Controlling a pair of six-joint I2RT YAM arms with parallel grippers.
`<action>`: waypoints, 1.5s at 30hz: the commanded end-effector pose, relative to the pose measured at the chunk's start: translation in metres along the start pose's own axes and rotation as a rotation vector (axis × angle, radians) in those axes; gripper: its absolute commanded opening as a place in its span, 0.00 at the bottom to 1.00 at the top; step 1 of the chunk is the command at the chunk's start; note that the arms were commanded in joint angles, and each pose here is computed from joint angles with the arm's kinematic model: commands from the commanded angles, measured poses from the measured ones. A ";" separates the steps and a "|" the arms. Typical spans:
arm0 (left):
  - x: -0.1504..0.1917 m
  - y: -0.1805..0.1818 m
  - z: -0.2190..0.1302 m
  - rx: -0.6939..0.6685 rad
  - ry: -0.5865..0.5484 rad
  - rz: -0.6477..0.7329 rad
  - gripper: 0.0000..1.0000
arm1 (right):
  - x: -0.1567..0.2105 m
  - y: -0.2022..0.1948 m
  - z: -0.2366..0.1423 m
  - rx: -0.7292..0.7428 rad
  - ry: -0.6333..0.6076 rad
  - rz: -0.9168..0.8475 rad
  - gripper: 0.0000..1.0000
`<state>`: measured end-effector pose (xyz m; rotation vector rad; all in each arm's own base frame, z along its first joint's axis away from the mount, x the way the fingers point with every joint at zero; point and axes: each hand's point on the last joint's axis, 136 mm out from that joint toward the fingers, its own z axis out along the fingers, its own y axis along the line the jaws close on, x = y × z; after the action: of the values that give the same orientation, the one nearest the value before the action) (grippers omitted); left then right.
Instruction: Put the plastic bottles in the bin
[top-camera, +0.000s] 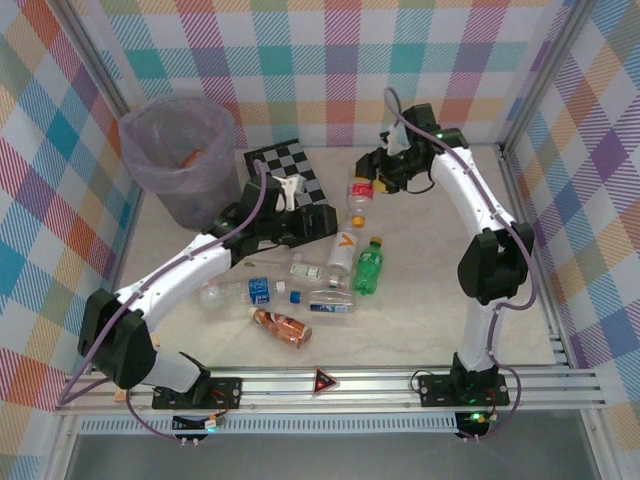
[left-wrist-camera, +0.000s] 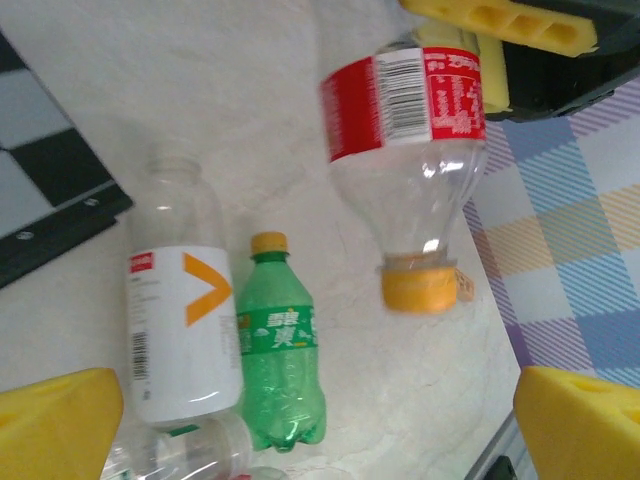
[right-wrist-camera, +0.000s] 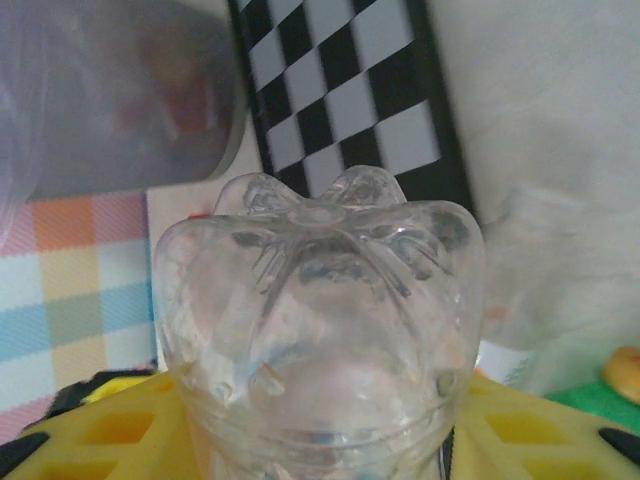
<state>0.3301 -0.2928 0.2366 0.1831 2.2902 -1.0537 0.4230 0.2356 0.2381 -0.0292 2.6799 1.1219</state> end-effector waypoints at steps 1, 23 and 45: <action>-0.016 -0.036 0.006 0.107 -0.034 0.046 1.00 | 0.017 0.026 -0.002 -0.084 0.031 -0.028 0.50; -0.023 -0.033 0.035 0.087 -0.010 -0.003 0.60 | 0.043 0.057 0.007 -0.235 0.081 0.031 0.52; -0.034 -0.025 0.013 0.028 -0.030 0.023 0.59 | 0.008 0.018 -0.099 -0.164 -0.169 0.086 0.92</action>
<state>0.3553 -0.3245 0.2387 0.1706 2.2945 -1.0869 0.4050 0.1933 0.2964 0.1558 2.5031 1.3170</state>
